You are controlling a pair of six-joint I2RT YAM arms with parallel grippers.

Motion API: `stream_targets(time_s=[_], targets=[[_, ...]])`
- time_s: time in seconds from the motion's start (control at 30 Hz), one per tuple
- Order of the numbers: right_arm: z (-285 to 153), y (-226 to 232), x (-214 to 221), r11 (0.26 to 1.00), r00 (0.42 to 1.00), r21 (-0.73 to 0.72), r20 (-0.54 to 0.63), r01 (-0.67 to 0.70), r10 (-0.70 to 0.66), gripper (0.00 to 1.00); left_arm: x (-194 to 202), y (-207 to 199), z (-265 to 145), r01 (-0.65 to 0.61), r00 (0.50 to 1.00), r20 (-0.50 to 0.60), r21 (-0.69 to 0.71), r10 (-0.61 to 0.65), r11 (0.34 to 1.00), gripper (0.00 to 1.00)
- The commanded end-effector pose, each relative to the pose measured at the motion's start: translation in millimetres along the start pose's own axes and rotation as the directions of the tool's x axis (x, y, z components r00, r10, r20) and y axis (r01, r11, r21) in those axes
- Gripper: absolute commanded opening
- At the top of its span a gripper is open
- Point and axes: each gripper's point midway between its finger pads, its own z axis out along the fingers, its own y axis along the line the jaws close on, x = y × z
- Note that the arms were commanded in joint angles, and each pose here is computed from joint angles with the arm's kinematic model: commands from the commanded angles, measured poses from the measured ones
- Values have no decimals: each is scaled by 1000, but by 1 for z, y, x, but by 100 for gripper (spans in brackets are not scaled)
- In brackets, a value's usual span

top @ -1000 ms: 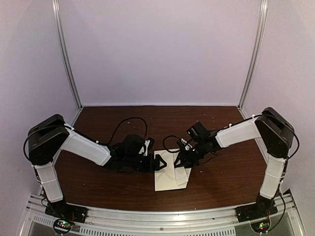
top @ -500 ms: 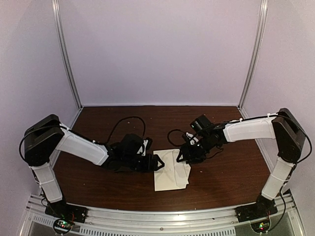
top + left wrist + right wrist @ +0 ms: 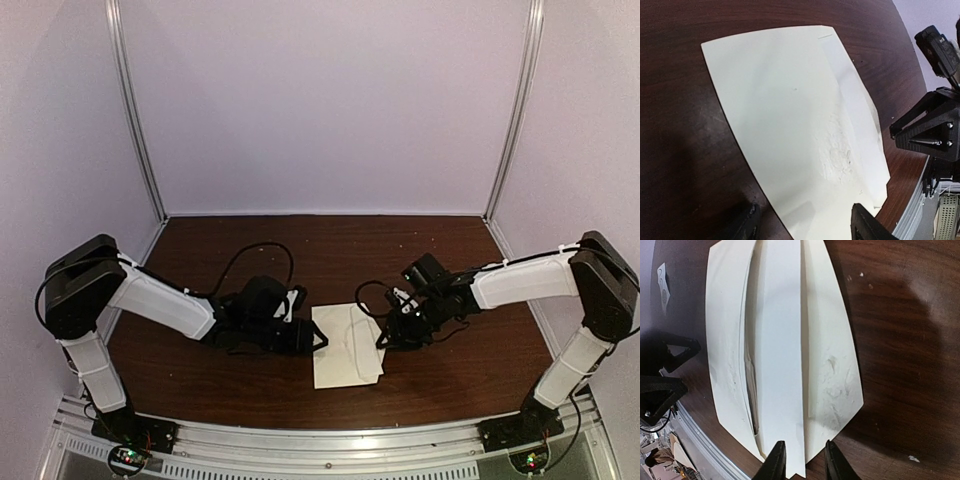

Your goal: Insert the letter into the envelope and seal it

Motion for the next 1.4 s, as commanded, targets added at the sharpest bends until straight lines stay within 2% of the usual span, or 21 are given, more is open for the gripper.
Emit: stream_targets(time_s=[0.0, 0.53, 0.8, 1.1, 1.37], targets=[[1, 21, -1, 996, 1000, -90, 23, 5, -3, 26, 3, -4, 0, 1, 1000, -4, 35, 0, 999, 60], [18, -3, 6, 1000, 1000, -14, 3, -7, 7, 21, 16, 0, 4, 9, 999, -32, 14, -8, 1000, 56], [26, -7, 10, 1000, 1000, -12, -16, -10, 9, 16, 20, 1, 6, 10, 999, -42, 12, -10, 1000, 51], [33, 5, 12, 999, 1000, -45, -30, 5, -6, 3, 24, -1, 10, 13, 999, -53, 21, -11, 1000, 44], [41, 19, 9, 997, 999, -77, -33, 22, -25, 0, 24, -4, 11, 12, 998, -54, 29, -10, 999, 43]])
